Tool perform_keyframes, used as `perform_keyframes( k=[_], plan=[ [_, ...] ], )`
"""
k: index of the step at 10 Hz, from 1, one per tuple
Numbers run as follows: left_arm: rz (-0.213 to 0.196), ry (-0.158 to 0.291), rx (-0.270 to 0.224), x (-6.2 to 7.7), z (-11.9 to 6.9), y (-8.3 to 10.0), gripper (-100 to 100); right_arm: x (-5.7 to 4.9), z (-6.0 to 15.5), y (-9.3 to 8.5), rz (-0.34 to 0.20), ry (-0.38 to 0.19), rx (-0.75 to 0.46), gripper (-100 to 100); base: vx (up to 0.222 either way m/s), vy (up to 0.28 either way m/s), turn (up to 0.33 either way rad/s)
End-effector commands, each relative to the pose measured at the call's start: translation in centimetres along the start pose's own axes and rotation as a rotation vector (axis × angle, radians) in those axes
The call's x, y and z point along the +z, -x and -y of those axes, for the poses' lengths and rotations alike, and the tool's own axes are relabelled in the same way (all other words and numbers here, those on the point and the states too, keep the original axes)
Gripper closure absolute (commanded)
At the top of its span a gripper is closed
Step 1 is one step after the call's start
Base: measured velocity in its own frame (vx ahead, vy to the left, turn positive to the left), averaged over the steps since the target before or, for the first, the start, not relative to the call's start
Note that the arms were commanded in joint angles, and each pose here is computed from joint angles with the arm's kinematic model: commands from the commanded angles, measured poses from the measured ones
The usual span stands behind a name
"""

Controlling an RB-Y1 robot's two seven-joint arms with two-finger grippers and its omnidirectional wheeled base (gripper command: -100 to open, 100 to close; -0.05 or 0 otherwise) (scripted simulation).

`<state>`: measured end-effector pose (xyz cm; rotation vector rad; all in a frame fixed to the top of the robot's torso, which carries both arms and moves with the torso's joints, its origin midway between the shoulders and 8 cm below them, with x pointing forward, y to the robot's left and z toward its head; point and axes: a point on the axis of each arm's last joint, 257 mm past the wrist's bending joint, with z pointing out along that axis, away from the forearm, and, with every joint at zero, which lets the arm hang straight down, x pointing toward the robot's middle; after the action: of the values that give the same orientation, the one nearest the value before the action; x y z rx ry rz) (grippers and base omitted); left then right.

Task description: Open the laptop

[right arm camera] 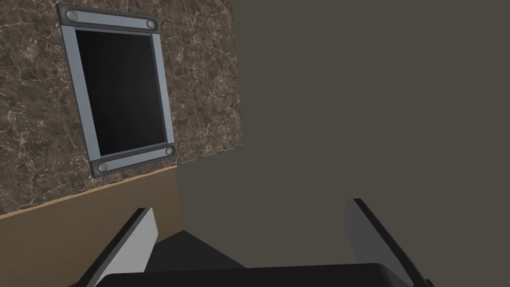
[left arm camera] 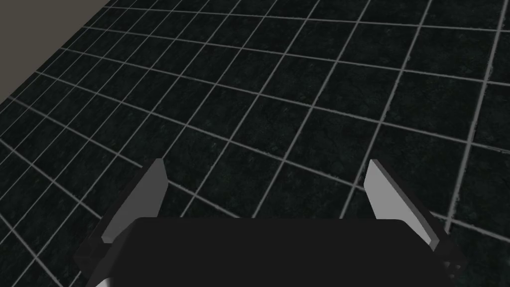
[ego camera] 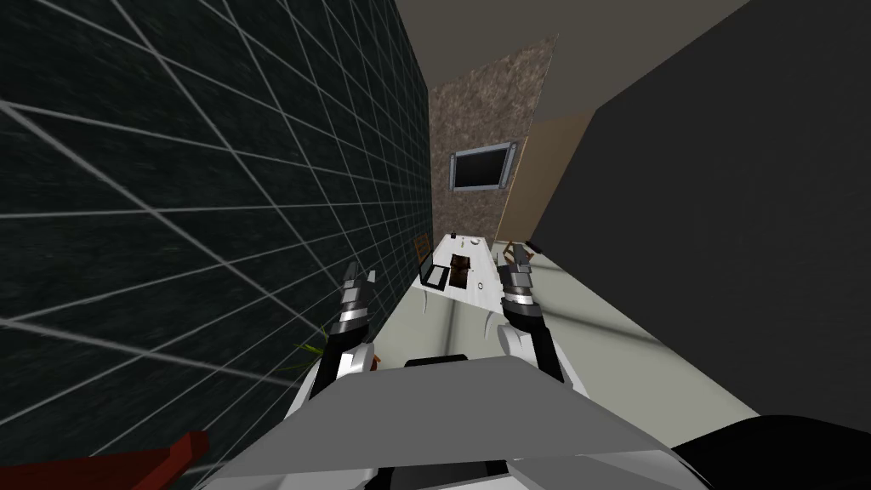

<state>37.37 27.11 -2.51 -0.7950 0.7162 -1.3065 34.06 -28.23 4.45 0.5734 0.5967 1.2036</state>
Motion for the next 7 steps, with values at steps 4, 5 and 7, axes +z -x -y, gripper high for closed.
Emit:
perform_keyframes(
  k=[4, 5, 7],
  plan=[
    [0.000, 0.000, 0.000, 0.00, 0.01, 0.00, 0, 0.00, -0.01, 0.00, 0.000, 0.000, 0.000, 0, 0.000, 0.000, 0.000],
    [0.000, 0.000, 0.000, 0.00, 0.01, 0.00, 0, 0.00, -0.01, 0.00, 0.000, 0.000, 0.000, 0, 0.000, 0.000, 0.000],
    [0.000, 0.000, 0.000, 0.00, 0.02, 0.00, 0, 0.01, -0.02, 0.00, 0.000, 0.000, 0.000, 0, 0.000, 0.000, 0.000]
  ],
)
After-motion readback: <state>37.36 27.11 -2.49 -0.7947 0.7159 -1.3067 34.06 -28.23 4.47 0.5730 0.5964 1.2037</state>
